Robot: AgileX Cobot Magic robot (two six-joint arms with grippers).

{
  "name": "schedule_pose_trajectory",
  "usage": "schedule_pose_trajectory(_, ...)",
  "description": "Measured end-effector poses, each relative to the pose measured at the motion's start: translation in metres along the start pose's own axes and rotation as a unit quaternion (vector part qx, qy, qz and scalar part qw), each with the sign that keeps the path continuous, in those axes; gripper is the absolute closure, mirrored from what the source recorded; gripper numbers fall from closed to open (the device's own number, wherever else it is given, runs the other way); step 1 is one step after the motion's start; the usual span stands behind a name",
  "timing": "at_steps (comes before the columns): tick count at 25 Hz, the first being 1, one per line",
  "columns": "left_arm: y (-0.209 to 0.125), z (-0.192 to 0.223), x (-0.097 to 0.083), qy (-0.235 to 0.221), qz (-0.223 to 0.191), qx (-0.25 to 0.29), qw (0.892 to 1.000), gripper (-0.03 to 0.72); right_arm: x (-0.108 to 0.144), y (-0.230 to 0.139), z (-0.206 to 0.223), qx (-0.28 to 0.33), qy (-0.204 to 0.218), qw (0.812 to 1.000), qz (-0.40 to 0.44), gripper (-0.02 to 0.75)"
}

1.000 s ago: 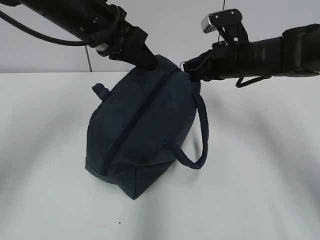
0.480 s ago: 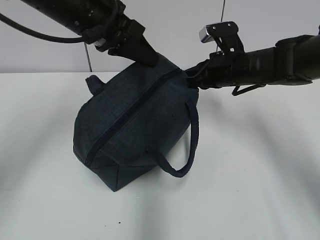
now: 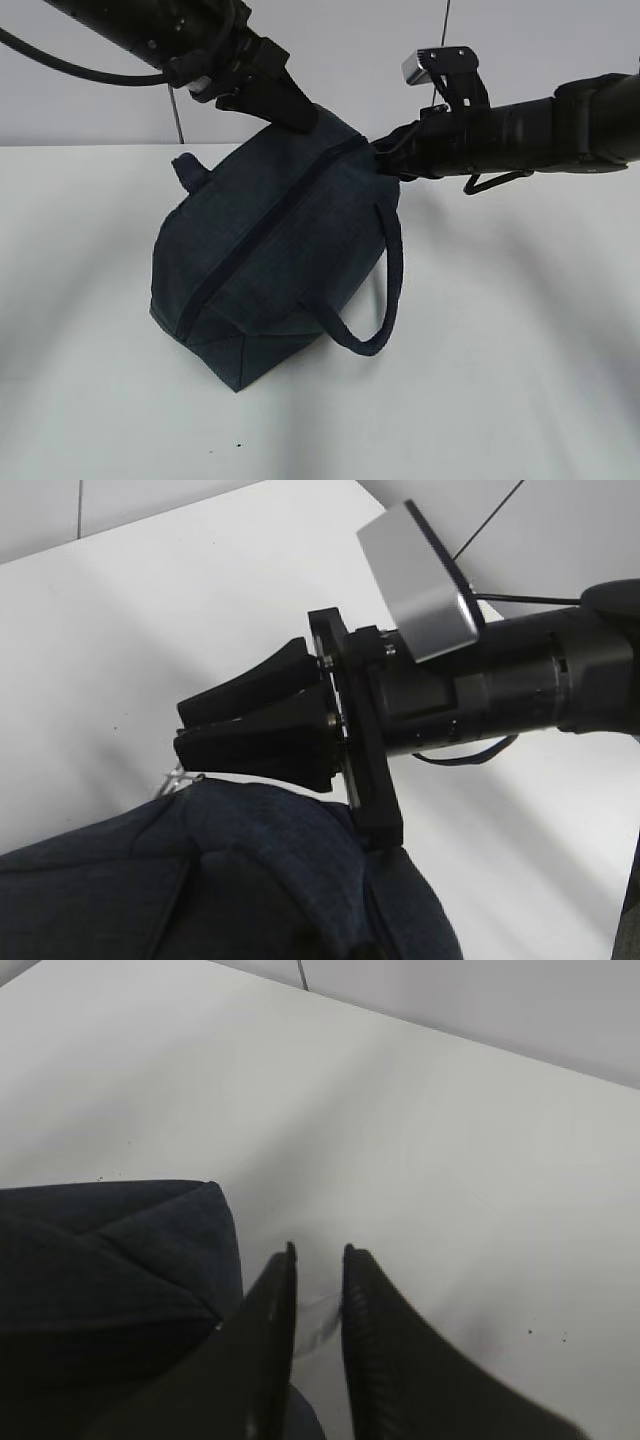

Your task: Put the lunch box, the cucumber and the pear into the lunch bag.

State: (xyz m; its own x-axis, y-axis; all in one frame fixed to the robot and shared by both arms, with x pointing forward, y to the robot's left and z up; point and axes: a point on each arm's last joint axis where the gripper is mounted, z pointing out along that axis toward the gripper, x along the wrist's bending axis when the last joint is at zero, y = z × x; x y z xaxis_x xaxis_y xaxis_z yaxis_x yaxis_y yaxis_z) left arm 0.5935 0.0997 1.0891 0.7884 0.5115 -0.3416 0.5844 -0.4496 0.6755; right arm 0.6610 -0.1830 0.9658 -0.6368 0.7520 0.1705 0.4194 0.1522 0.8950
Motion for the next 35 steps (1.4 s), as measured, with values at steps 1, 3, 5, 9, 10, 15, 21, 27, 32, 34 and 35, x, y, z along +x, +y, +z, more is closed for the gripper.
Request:
schedule_pose_trajectory(1, 0.0, 0.0, 0.0, 0.0, 0.0, 0.0, 1.0, 0.671, 0.0, 0.0, 0.0, -0.001, 0.001, 1.0, 0.005, 0.564)
schedule_pose_trajectory(3, 0.0, 0.0, 0.0, 0.0, -0.001, -0.001, 1.0, 0.671, -0.004, 0.002, 0.0, -0.003, -0.002, 1.0, 0.017, 0.482)
schedule_pose_trajectory(5, 0.001, 0.0, 0.0, -0.002, -0.002, -0.003, 1.0, 0.671, -0.008, 0.005, -0.002, -0.008, -0.007, 0.999, 0.032, 0.421)
schedule_pose_trajectory(9, 0.0, 0.007, 0.005, -0.002, -0.013, -0.009, 1.0, 0.671, -0.014, 0.011, -0.01, -0.017, -0.015, 0.999, 0.039, 0.38)
schedule_pose_trajectory(10, 0.0, 0.009, 0.007, 0.002, -0.016, -0.011, 1.0, 0.671, -0.013, 0.015, -0.013, -0.021, -0.018, 0.999, 0.038, 0.379)
schedule_pose_trajectory(15, 0.002, 0.019, 0.02, 0.029, -0.027, -0.035, 0.999, 0.671, -0.005, 0.04, -0.032, -0.05, -0.02, 0.998, 0.014, 0.373)
schedule_pose_trajectory(21, 0.005, 0.036, 0.04, 0.062, -0.066, -0.088, 0.992, 0.671, 0.008, 0.059, -0.052, -0.051, -0.012, 0.999, -0.007, 0.373)
schedule_pose_trajectory(27, 0.006, 0.039, 0.043, 0.066, -0.075, -0.098, 0.99, 0.62, 0.018, 0.06, -0.068, 0.021, -0.011, 1.0, -0.02, 0.373)
schedule_pose_trajectory(32, 0.007, 0.038, 0.044, 0.073, -0.073, -0.103, 0.989, 0.4, 0.023, 0.055, -0.084, 0.105, -0.033, 0.994, 0.007, 0.373)
schedule_pose_trajectory(34, 0.007, 0.036, 0.042, 0.07, -0.069, -0.099, 0.99, 0.342, 0.025, 0.053, -0.093, 0.139, -0.049, 0.989, 0.021, 0.373)
schedule_pose_trajectory(35, 0.008, 0.033, 0.04, 0.069, -0.063, -0.095, 0.991, 0.331, 0.027, 0.054, -0.098, 0.152, -0.056, 0.986, 0.031, 0.373)
